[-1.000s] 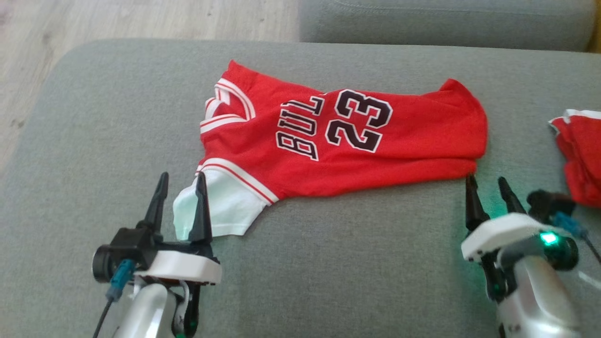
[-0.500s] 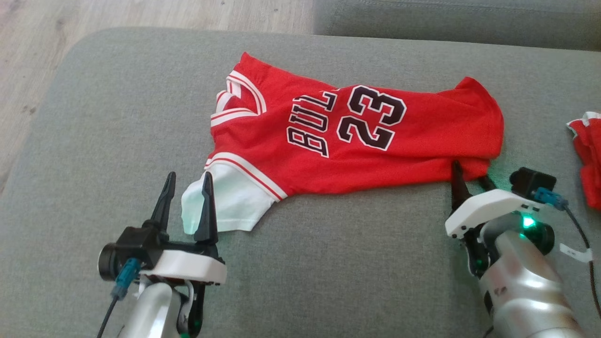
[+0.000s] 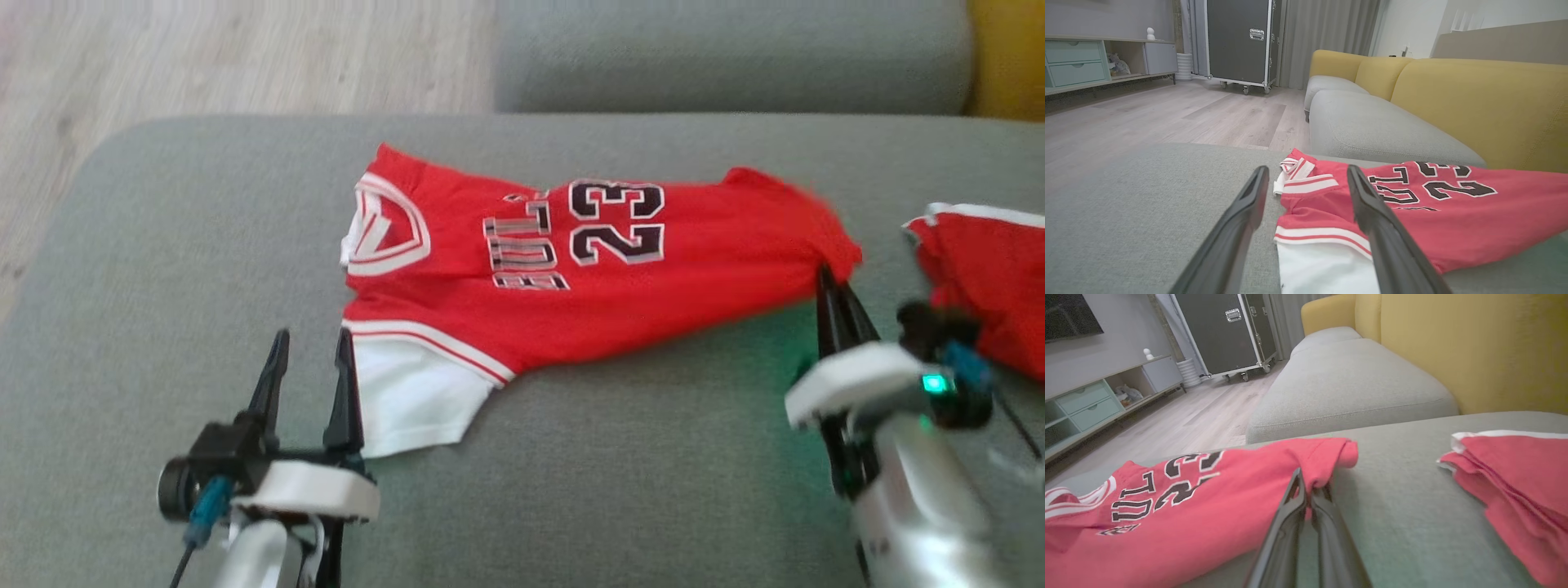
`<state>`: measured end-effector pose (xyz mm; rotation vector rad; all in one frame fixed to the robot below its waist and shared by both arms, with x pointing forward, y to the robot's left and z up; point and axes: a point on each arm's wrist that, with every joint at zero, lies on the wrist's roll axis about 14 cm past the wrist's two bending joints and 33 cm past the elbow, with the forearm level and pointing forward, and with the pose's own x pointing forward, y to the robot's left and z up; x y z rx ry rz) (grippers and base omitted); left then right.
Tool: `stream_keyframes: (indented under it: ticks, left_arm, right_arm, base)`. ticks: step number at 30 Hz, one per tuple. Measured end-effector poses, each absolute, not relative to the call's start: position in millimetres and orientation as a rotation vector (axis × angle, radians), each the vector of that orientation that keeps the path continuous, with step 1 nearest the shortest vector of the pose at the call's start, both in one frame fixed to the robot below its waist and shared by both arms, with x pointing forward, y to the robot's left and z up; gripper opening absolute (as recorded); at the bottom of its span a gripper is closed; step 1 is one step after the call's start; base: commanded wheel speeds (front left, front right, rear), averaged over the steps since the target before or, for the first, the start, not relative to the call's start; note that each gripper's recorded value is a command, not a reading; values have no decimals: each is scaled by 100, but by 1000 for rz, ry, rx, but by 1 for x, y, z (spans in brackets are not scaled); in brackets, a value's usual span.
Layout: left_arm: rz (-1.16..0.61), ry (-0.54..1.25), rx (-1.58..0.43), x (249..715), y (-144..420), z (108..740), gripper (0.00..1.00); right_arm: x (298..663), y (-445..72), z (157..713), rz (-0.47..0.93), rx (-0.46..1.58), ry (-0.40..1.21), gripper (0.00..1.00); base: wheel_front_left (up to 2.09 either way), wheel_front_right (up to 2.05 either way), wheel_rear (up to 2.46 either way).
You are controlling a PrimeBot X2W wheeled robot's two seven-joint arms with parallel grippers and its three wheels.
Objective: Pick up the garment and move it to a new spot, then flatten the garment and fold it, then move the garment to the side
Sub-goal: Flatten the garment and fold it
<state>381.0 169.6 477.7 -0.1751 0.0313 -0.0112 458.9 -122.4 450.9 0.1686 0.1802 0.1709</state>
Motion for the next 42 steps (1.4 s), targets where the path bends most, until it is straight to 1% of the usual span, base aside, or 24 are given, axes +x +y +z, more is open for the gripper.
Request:
stream_keyframes:
  ticks: [6,9,12,16,18,23,24,26,30,31,32,36,42]
  left_arm:
    - [-38,22,-181,369,161,481,100]
    - [-43,4,-183,368,160,486,100]
    - [-39,-5,-184,367,161,489,100]
    - [-31,12,-188,365,164,483,100]
    - [-22,25,-188,365,167,478,100]
    - [-12,53,-178,367,171,469,100]
    - [-6,54,-174,371,174,470,100]
    - [0,54,-171,373,177,470,100]
    - [25,69,-165,372,186,465,100]
    - [33,72,-164,372,188,464,100]
    - [39,76,-163,371,190,463,100]
    - [52,86,-170,370,194,459,100]
    - [30,76,-180,376,185,463,100]
  right_arm:
    - [416,-156,454,103,117,133,0]
    - [408,-165,464,87,100,120,0]
    - [409,-164,474,94,91,113,0]
    - [417,-159,480,113,52,134,0]
    - [423,-154,474,127,24,177,0]
    - [455,-134,461,176,-50,282,0]
    - [469,-126,454,193,-93,331,0]
    - [479,-120,441,206,-150,394,0]
    - [484,-112,408,230,-209,517,0]
    - [482,-108,399,242,-225,545,44]
    - [481,-105,392,254,-237,568,100]
    - [483,-96,385,281,-227,573,100]
    - [492,-91,412,286,-141,419,100]
  base:
    - [0,0,0]
    - [0,0,0]
    - [0,0,0]
    - [0,0,0]
    - [0,0,0]
    - [0,0,0]
    - [0,0,0]
    - [0,0,0]
    - [0,0,0]
    - [0,0,0]
    - [0,0,0]
    - [0,0,0]
    - [0,0,0]
